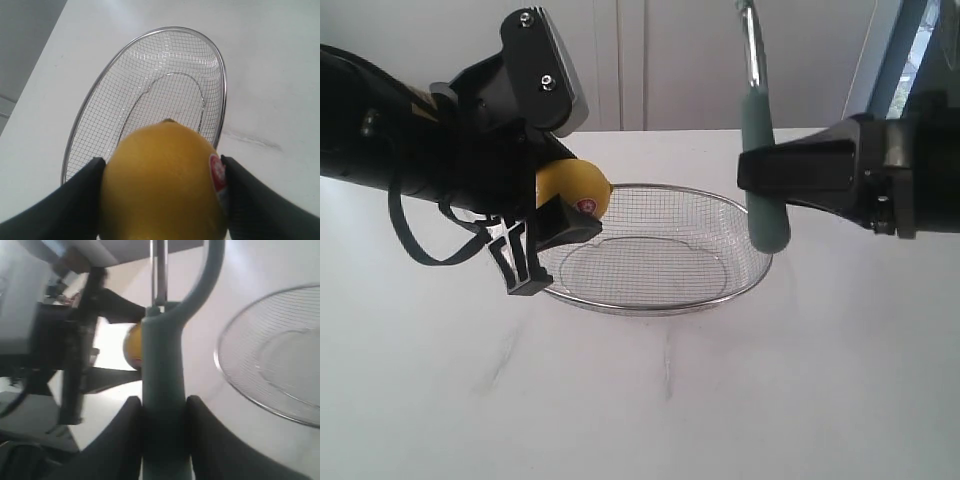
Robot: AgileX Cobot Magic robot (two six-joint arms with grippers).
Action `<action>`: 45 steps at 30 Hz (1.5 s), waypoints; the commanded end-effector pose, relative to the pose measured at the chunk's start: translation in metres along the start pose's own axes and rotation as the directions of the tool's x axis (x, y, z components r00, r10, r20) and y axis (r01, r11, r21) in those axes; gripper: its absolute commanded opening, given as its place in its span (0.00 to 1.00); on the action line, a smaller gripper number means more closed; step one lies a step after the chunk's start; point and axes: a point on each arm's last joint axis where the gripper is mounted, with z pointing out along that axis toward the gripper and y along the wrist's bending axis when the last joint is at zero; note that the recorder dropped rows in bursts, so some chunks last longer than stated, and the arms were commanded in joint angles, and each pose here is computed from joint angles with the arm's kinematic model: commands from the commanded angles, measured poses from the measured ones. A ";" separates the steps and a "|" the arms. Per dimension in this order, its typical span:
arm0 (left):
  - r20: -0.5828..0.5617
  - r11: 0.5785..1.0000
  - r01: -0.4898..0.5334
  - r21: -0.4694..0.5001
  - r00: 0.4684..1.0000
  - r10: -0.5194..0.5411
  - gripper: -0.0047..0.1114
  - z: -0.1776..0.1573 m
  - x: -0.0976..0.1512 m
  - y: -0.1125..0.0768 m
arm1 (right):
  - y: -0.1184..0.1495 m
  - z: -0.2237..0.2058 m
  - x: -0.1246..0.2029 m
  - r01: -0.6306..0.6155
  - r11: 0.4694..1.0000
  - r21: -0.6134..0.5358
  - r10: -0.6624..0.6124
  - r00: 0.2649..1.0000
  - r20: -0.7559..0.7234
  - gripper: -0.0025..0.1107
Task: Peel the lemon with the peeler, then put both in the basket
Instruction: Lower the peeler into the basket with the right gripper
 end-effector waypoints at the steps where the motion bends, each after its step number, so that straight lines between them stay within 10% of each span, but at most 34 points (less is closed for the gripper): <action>1: 0.002 1.000 0.012 0.016 1.000 -0.012 0.04 -0.001 -0.001 -0.003 | -0.015 -0.004 0.001 -0.035 0.982 0.184 0.036 0.999 -0.005 0.02; 21: 0.000 0.999 0.028 0.017 1.000 -0.028 0.04 -0.001 -0.001 -0.003 | -0.068 0.022 -0.053 0.166 0.818 0.550 -0.018 0.965 -0.263 0.02; 45: 0.004 0.999 0.047 0.013 0.999 -0.047 0.04 -0.001 -0.001 -0.003 | -0.125 0.141 -0.036 0.471 0.756 0.455 -0.256 0.852 -0.457 0.02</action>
